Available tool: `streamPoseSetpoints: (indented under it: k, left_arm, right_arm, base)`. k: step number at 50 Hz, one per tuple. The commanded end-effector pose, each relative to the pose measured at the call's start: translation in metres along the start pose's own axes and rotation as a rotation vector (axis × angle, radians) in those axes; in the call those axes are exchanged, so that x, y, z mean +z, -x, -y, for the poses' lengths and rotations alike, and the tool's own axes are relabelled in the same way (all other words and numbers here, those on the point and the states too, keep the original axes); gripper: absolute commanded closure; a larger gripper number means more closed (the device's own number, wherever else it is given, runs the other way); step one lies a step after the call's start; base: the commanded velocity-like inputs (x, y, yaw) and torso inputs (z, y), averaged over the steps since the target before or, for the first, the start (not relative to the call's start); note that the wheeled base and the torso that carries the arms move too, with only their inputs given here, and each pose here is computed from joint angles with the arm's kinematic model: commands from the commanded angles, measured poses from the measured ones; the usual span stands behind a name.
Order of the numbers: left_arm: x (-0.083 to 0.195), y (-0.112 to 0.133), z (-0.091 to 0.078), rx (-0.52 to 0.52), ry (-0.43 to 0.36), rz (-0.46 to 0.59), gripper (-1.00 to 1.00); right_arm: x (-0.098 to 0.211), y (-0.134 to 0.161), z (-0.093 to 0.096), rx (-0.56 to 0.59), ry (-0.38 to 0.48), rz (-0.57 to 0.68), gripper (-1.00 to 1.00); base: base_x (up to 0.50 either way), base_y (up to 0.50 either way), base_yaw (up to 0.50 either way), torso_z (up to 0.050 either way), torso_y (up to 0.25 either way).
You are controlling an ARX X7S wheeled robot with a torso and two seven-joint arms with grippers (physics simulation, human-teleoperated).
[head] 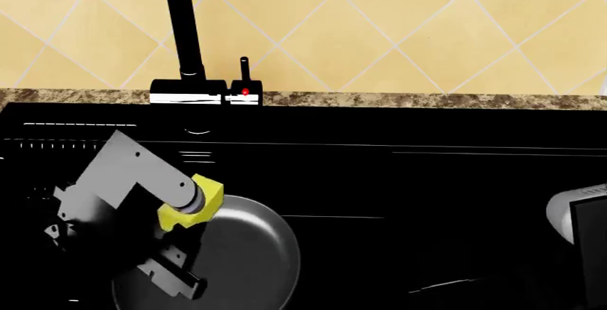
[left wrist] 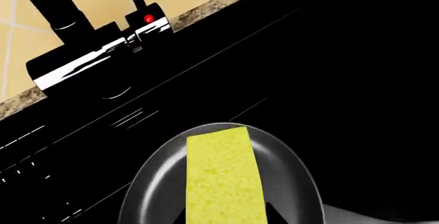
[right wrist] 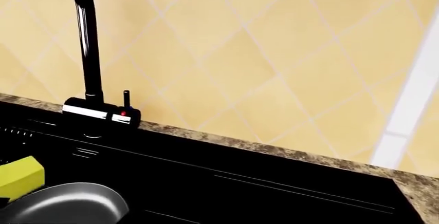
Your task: Pick the pan and sponge and place them into the sink. Then turn on the water.
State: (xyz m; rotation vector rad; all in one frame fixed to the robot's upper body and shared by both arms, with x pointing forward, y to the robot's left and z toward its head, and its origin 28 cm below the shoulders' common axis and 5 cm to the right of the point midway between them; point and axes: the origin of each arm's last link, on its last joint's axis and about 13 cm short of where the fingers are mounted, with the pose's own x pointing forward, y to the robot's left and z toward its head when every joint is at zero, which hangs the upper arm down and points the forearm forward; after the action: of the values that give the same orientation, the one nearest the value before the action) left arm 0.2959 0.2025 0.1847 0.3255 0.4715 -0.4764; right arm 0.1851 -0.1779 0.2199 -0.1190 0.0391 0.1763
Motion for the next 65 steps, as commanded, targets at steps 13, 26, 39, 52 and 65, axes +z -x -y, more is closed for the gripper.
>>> streamPoseSetpoints:
  k: [13,26,39,52,65]
  left_arm:
    - [-0.004,-0.055,0.011,-0.054,-0.068,-0.124,1.00]
    - [-0.006,-0.073,0.011,-0.067,-0.056,-0.163,1.00]
    - [-0.009,-0.074,0.011,-0.070,-0.070,-0.155,-1.00]
    - [0.001,-0.050,0.004,0.000,-0.064,-0.019,-1.00]
    - [0.003,-0.005,-0.017,0.163,0.167,0.164,-1.00]
  right_arm:
    - [0.004,0.006,0.000,-0.008,-0.005,0.018,-1.00]
    - [0.001,0.008,-0.002,0.025,-0.012,0.011,-1.00]
    - [-0.006,0.005,-0.003,0.035,-0.029,0.005,-1.00]
    - [-0.009,-0.006,-0.003,0.001,-0.031,0.020,-1.00]
    - [-0.006,-0.010,0.002,-0.066,-0.029,0.066,-1.00]
  base:
    - [0.00,0.00,0.00,0.000,0.000]
    - [0.00,0.00,0.00,0.000,0.000]
    - [0.00,0.00,0.00,0.000,0.000]
    - [0.00,0.00,0.00,0.000,0.000]
    - [0.00,0.00,0.00,0.000,0.000]
